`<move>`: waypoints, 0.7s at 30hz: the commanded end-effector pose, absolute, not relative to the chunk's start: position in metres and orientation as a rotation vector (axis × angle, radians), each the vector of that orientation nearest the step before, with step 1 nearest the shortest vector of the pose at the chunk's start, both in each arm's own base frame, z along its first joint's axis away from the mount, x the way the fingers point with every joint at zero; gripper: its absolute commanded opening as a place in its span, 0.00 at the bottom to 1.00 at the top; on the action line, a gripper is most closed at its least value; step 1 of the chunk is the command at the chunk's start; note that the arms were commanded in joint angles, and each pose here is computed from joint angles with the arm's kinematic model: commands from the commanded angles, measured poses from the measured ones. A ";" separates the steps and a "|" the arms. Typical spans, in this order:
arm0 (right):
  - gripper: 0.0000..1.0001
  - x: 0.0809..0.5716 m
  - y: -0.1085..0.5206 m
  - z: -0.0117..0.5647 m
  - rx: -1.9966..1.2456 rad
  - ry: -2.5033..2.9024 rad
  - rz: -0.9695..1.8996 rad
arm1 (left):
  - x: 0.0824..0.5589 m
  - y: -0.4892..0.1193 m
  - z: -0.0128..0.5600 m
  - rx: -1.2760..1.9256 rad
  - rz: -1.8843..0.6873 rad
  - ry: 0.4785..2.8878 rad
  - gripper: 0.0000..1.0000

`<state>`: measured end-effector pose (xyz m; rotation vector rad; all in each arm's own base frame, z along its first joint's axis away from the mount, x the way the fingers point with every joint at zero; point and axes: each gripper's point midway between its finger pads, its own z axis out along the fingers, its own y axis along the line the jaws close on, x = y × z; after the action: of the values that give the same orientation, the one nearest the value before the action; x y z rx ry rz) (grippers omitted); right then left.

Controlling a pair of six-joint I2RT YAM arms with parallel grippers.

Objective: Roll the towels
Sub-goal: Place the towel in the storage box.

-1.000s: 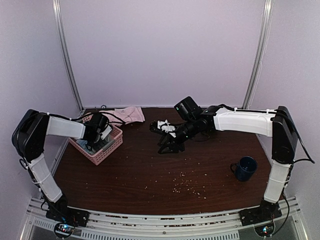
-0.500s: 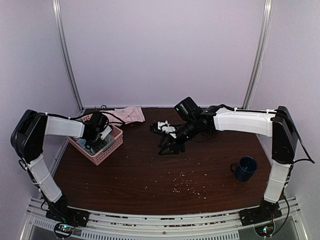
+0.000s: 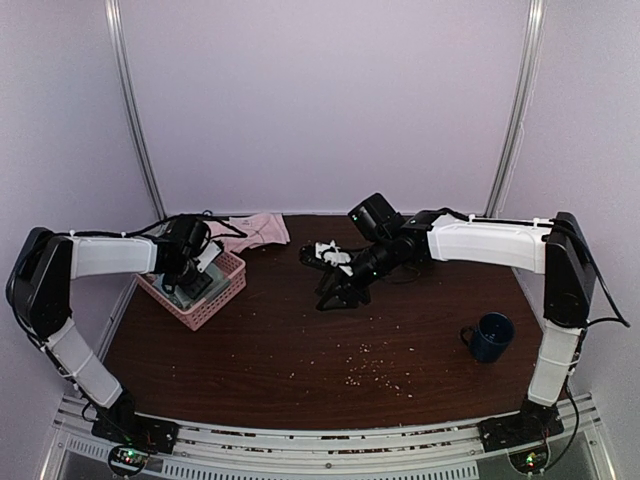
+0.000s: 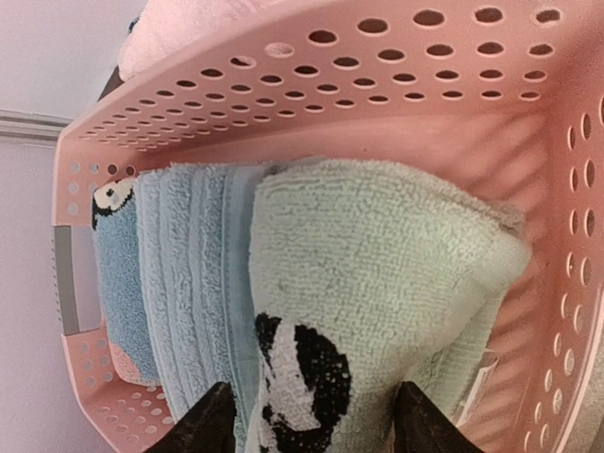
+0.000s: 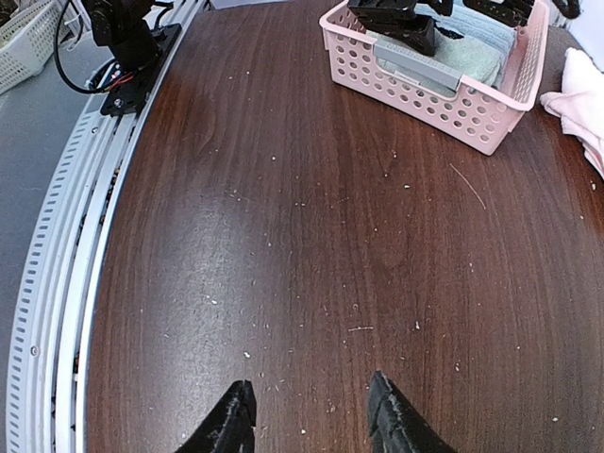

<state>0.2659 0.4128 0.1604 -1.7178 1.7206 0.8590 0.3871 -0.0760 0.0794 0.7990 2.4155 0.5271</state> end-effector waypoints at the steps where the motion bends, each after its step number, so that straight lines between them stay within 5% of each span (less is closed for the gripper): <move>1: 0.43 0.263 0.415 0.180 -1.718 1.672 0.876 | 0.387 -0.080 0.074 0.825 0.493 2.430 0.59; 21: 0.43 0.262 0.414 0.176 -1.728 1.684 0.876 | 0.427 -0.033 0.067 0.589 0.939 2.343 0.57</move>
<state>0.2625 0.4113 0.1592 -1.7263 1.7320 0.8742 0.4039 -0.0496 0.0485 0.7409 2.4291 0.7998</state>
